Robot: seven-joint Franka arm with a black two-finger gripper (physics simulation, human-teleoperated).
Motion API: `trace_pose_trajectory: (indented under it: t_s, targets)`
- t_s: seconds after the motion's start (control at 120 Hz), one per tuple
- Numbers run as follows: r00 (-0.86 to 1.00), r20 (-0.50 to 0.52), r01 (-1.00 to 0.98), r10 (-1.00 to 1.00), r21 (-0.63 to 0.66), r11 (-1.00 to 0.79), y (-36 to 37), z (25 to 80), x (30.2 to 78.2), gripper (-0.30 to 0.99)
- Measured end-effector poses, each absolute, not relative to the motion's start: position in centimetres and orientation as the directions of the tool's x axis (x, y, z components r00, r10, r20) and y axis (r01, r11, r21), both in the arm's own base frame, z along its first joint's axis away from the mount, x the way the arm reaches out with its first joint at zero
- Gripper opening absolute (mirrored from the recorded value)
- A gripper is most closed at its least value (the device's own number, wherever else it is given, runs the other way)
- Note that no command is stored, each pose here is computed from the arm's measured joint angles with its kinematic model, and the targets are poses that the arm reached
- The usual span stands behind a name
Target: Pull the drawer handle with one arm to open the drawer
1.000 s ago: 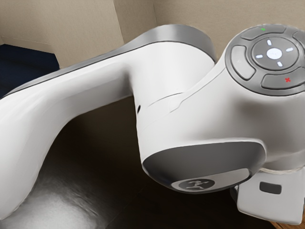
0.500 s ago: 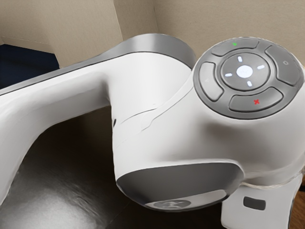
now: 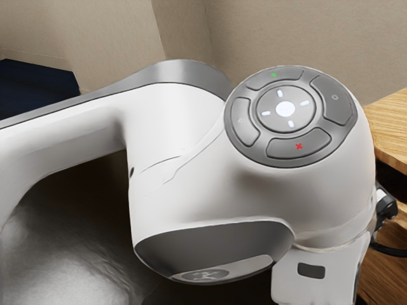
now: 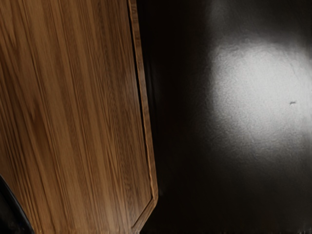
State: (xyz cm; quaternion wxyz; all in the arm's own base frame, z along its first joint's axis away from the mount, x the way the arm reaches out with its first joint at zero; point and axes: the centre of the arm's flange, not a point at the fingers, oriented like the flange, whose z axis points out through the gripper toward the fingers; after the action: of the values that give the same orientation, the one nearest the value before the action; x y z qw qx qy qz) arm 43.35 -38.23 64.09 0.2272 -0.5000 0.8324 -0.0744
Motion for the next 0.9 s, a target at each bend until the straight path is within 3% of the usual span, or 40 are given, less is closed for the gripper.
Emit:
trace_pose_trajectory:
  t_s: [0.242, 0.375, 0.517, 0.675, 0.817, 0.833, 0.9]
  targets:
    - [-0.387, -0.323, -0.804, -0.864, -0.341, 0.487, -37.4, 63.5, 42.7, 0.71]
    - [-0.386, -0.340, -0.799, -0.857, -0.341, 0.495, -37.2, 63.7, 41.5, 0.64]
    - [-0.376, -0.359, -0.803, -0.855, -0.335, 0.493, -36.3, 63.3, 40.6, 0.70]
    - [-0.371, -0.364, -0.797, -0.855, -0.347, 0.494, -35.4, 64.0, 38.7, 0.59]
    - [-0.399, -0.307, -0.785, -0.864, -0.372, 0.495, -32.9, 65.6, 36.4, 0.33]
    - [-0.375, -0.302, -0.796, -0.877, -0.380, 0.471, -31.6, 66.1, 36.9, 0.41]
    - [-0.299, -0.283, -0.818, -0.911, -0.417, 0.398, -27.5, 68.2, 37.8, 0.50]
